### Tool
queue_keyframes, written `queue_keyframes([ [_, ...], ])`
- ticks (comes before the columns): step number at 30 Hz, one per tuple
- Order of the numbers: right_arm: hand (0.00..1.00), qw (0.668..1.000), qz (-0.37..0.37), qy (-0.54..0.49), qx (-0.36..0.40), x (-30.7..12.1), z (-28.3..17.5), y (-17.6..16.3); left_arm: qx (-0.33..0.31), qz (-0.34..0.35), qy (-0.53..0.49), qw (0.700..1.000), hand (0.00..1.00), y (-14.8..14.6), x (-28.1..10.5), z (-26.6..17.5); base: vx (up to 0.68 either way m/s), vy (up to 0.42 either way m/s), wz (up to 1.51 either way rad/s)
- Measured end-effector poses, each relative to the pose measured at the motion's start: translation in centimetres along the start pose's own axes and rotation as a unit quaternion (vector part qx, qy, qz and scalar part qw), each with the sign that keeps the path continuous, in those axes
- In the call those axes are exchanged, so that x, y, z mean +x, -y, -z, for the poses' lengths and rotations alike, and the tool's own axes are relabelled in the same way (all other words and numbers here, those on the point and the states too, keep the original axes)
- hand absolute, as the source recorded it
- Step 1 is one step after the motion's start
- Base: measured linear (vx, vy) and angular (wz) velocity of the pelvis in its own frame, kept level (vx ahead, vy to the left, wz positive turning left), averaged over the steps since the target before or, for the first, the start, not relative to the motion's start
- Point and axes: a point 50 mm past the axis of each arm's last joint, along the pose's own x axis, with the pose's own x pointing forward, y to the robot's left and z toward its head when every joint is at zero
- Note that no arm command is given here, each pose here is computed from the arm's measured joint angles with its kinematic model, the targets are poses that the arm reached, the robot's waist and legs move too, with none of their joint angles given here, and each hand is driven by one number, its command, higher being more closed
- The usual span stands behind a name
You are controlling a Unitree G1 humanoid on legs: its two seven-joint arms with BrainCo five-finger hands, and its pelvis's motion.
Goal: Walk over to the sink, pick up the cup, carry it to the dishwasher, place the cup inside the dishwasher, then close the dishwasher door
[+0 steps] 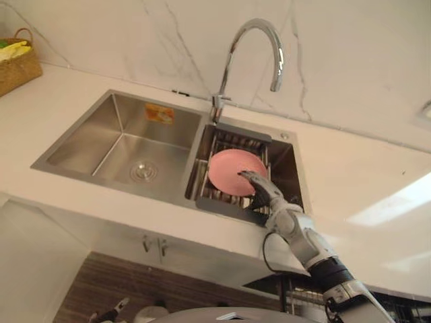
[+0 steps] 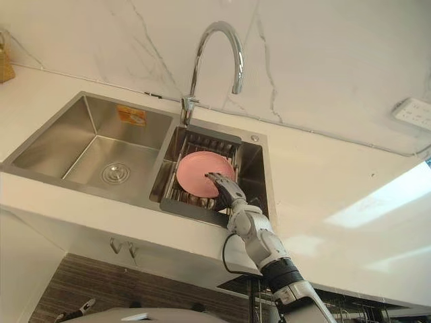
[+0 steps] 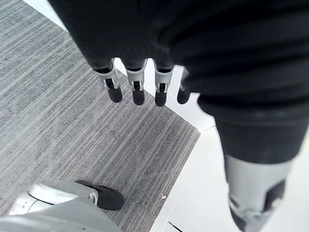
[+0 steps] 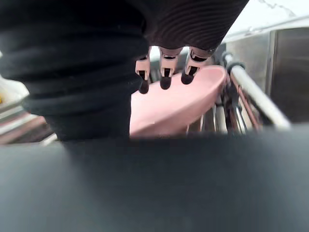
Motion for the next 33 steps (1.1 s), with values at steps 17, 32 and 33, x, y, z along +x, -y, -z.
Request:
queue_keyframes([
  [17, 0.00, 0.994, 0.023, -0.054, -0.090, 2.5, 0.5, 0.4, 0.018, 0.010, 0.016, 1.000, 0.00, 0.2, 0.1, -1.0, 0.00, 0.007, 0.07],
  [32, 0.00, 0.991, 0.048, -0.107, -0.066, 3.6, 1.7, 0.4, 0.042, 0.021, 0.039, 0.998, 0.00, 0.6, 0.0, -1.8, 0.00, 0.006, 0.08],
  [33, 0.00, 0.991, 0.057, -0.108, -0.063, 3.6, 1.9, 0.2, 0.042, 0.022, 0.040, 0.998, 0.00, 0.7, -0.1, -1.8, 0.00, 0.000, 0.00],
])
